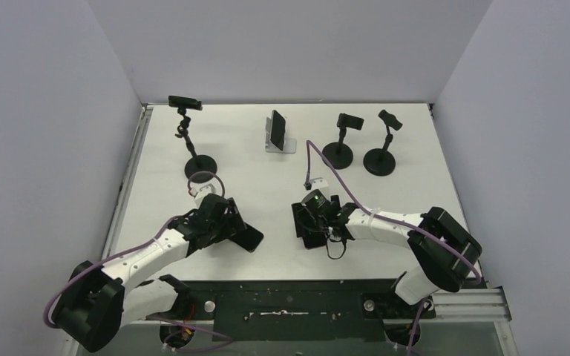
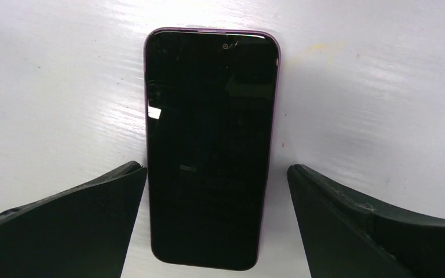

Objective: Remove the phone from the phone stand
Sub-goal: Adjust the phone at the center of the board.

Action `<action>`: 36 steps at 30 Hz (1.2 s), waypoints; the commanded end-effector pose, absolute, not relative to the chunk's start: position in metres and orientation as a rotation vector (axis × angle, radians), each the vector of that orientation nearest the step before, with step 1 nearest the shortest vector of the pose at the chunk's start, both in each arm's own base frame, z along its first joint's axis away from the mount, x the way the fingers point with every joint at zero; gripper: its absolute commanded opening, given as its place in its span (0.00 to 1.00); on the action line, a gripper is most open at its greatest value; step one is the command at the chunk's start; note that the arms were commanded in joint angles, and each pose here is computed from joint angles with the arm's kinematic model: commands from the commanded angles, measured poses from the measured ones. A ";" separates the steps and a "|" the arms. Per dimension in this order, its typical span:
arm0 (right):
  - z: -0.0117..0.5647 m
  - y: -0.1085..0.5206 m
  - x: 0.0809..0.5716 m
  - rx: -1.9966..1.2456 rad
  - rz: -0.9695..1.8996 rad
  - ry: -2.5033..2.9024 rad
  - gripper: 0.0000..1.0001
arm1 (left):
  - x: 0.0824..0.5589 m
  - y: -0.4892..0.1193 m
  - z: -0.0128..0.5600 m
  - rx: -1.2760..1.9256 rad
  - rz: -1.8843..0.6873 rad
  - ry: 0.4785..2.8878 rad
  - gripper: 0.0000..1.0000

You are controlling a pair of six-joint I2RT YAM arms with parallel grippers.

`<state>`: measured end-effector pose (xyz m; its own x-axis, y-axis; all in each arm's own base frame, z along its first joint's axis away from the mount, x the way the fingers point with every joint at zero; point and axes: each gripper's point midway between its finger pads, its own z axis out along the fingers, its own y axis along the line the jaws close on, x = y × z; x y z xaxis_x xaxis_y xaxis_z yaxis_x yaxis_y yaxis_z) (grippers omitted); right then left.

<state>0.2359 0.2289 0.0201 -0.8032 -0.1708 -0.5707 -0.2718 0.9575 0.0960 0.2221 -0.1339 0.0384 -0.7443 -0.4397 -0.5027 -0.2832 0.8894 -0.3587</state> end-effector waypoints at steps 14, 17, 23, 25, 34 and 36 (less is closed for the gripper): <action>0.006 0.224 0.238 -0.289 0.216 2.511 0.97 | 0.238 -0.136 0.021 -0.612 0.008 2.594 0.97; 0.008 0.223 0.238 -0.294 0.215 2.506 0.97 | 0.236 -0.134 0.018 -0.643 0.176 2.602 0.97; 0.007 0.220 0.235 -0.317 0.215 2.504 0.96 | 0.240 -0.159 0.005 -0.480 0.324 2.673 0.96; 0.006 0.219 0.233 -0.324 0.224 2.506 0.94 | 0.243 -0.165 0.004 -0.406 0.331 2.681 0.94; 0.008 0.230 0.234 -0.338 0.288 2.481 0.79 | 0.251 -0.175 0.011 0.023 0.221 2.668 0.79; 0.008 0.237 0.234 -0.342 0.304 2.482 0.76 | 0.251 -0.179 0.013 0.099 0.167 2.661 0.76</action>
